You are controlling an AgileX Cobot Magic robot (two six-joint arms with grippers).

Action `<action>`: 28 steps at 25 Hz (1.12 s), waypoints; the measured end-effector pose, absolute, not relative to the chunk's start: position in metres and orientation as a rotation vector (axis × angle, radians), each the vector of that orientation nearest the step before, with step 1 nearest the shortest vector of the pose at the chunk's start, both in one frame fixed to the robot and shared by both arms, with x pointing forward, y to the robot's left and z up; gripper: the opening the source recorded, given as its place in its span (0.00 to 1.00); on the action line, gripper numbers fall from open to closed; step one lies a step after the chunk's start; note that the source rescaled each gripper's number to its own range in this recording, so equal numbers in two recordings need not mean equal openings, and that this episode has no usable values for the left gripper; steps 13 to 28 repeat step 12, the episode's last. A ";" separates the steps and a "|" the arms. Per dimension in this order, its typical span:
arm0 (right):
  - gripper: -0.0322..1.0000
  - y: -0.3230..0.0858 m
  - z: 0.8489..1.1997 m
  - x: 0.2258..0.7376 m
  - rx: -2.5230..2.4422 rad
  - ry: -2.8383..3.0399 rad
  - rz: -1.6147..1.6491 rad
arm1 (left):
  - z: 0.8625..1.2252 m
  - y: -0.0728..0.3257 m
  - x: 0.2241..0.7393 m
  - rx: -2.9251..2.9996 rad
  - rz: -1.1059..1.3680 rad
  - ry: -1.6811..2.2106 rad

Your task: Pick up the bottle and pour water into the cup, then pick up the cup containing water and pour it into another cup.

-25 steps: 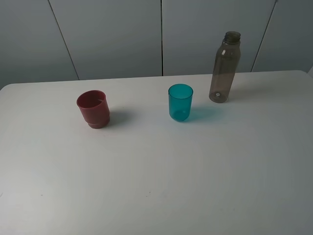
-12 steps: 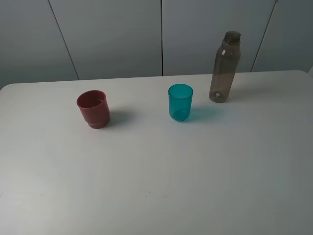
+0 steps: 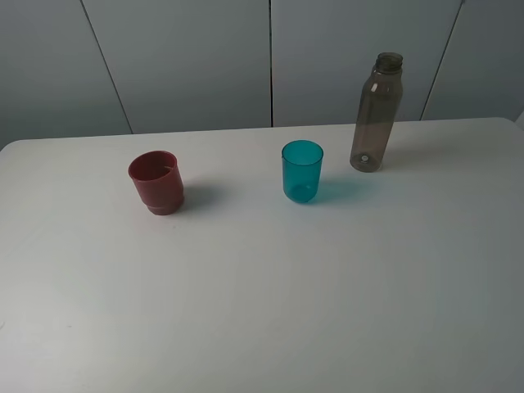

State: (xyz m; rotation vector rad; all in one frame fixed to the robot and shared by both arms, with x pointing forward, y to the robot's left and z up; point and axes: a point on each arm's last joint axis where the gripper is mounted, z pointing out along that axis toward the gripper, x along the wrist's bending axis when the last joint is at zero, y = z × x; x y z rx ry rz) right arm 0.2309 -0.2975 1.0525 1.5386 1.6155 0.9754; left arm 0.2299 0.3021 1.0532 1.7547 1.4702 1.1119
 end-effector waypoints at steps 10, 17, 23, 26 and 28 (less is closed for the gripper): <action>1.00 -0.296 1.053 0.231 1.531 1.629 0.988 | 1.053 0.302 0.230 1.755 1.112 1.470; 1.00 -0.296 1.053 0.231 1.531 1.629 0.988 | 1.053 0.302 0.230 1.755 1.112 1.470; 1.00 -0.296 1.053 0.231 1.531 1.629 0.988 | 1.053 0.302 0.230 1.755 1.112 1.470; 1.00 -0.296 1.053 0.231 1.531 1.629 0.988 | 1.053 0.302 0.230 1.755 1.112 1.470; 1.00 -0.296 1.053 0.231 1.531 1.629 0.988 | 1.053 0.302 0.230 1.755 1.112 1.470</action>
